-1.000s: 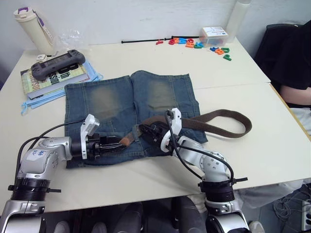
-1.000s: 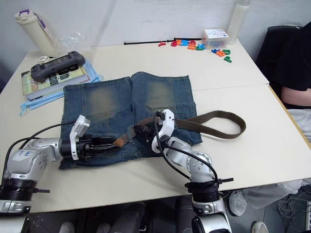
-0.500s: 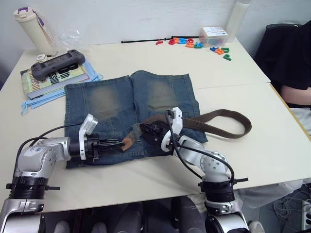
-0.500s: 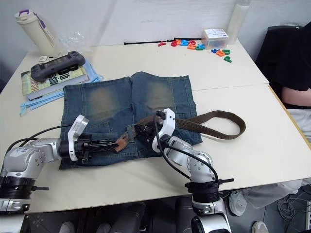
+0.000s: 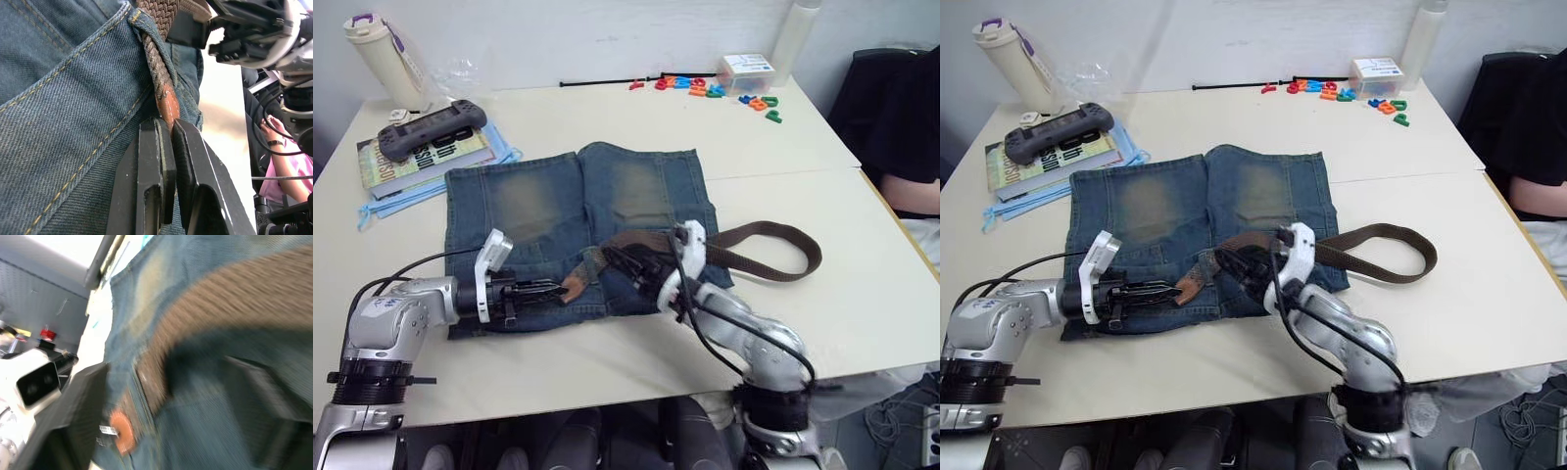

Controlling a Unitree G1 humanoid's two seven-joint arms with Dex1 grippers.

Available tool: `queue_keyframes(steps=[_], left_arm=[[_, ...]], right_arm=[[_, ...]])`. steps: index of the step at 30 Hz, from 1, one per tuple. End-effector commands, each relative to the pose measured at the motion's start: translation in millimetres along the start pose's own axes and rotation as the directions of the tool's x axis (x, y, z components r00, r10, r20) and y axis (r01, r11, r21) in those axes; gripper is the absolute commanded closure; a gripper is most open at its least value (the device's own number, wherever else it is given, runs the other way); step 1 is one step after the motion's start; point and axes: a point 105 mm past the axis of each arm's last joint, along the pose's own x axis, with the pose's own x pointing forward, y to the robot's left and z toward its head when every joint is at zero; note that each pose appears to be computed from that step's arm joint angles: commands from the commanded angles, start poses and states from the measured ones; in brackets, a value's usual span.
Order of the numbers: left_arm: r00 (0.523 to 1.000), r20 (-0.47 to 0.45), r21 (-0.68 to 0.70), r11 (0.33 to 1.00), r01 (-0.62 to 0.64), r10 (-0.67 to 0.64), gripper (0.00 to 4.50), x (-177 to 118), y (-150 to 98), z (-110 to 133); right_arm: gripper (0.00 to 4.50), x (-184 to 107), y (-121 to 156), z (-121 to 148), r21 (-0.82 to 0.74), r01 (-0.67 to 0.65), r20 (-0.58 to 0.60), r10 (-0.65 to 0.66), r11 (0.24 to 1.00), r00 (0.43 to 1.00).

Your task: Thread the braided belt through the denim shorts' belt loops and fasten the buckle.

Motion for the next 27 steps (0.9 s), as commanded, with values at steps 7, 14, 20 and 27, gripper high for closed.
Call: queue_keyframes(steps=[7, 14, 20, 27], left_arm=[[0.999, 0.042, 0.036, 0.999, 0.029, -0.030, 4.50, -1.3, -14.4, 11.8], [0.999, 0.041, 0.112, 0.994, 0.012, -0.016, 4.50, -3.3, -30.7, 22.9], [0.998, 0.053, 0.131, 0.991, 0.025, -0.032, 4.50, 9.5, -49.3, 20.9], [0.995, 0.080, 0.101, 0.993, -0.061, 0.053, 4.50, -8.6, -42.1, 23.1]], right_arm=[[0.23, -61.4, 13.7, 1.9, -0.804, -0.023, -0.098, -0.094, 0.594, 0.991], [0.23, -52.4, -11.0, -6.5, -0.957, -0.005, -0.063, -0.187, 0.291, 0.980], [0.23, -48.0, -33.3, -15.4, -0.976, -0.029, -0.086, -0.264, 0.215, 0.961], [1.96, -50.4, -54.2, -19.0, -0.992, -0.041, -0.079, -0.336, 0.119, 0.939]])
